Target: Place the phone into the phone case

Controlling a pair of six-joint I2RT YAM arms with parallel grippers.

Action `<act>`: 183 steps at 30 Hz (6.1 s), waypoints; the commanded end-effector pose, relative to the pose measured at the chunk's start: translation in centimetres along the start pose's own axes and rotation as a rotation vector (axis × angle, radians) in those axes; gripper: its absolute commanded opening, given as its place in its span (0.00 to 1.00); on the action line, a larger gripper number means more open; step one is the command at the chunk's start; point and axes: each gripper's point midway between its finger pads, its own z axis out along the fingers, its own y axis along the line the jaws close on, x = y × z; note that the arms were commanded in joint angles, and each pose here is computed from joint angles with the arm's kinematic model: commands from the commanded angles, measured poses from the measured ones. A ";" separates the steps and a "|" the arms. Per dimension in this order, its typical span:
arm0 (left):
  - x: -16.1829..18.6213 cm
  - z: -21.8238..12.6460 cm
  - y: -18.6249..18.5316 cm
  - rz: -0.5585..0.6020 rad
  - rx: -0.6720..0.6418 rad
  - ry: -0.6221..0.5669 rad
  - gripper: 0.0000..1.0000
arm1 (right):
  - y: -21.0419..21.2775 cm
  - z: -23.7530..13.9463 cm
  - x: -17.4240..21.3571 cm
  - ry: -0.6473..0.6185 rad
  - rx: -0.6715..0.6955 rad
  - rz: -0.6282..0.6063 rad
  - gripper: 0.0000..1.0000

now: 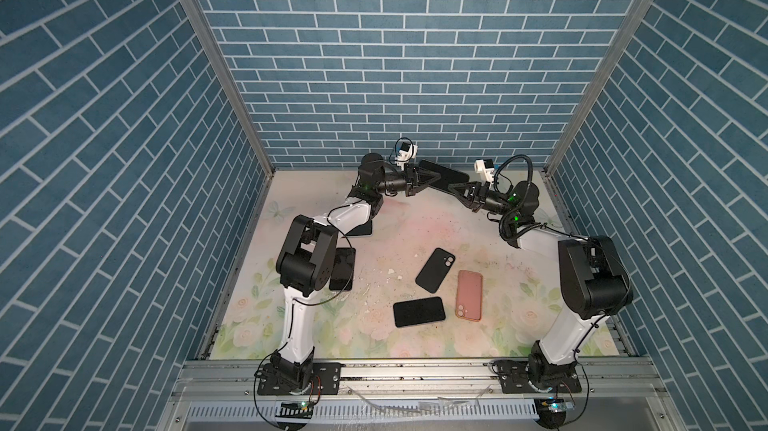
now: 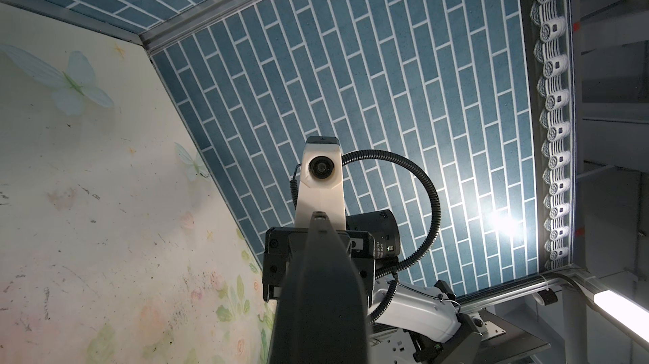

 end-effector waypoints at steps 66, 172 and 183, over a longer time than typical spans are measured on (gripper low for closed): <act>3.8 -27.3 -1.0 0.461 -0.896 -0.664 1.00 | -17.4 7.2 4.6 0.305 0.433 0.084 0.00; 34.1 -15.5 9.3 -0.452 -0.867 0.043 0.91 | -8.6 -6.6 27.5 0.394 1.014 0.173 0.76; 35.8 -17.0 9.9 -0.517 -0.902 0.088 0.92 | -10.1 -7.1 28.9 0.404 1.014 0.205 0.77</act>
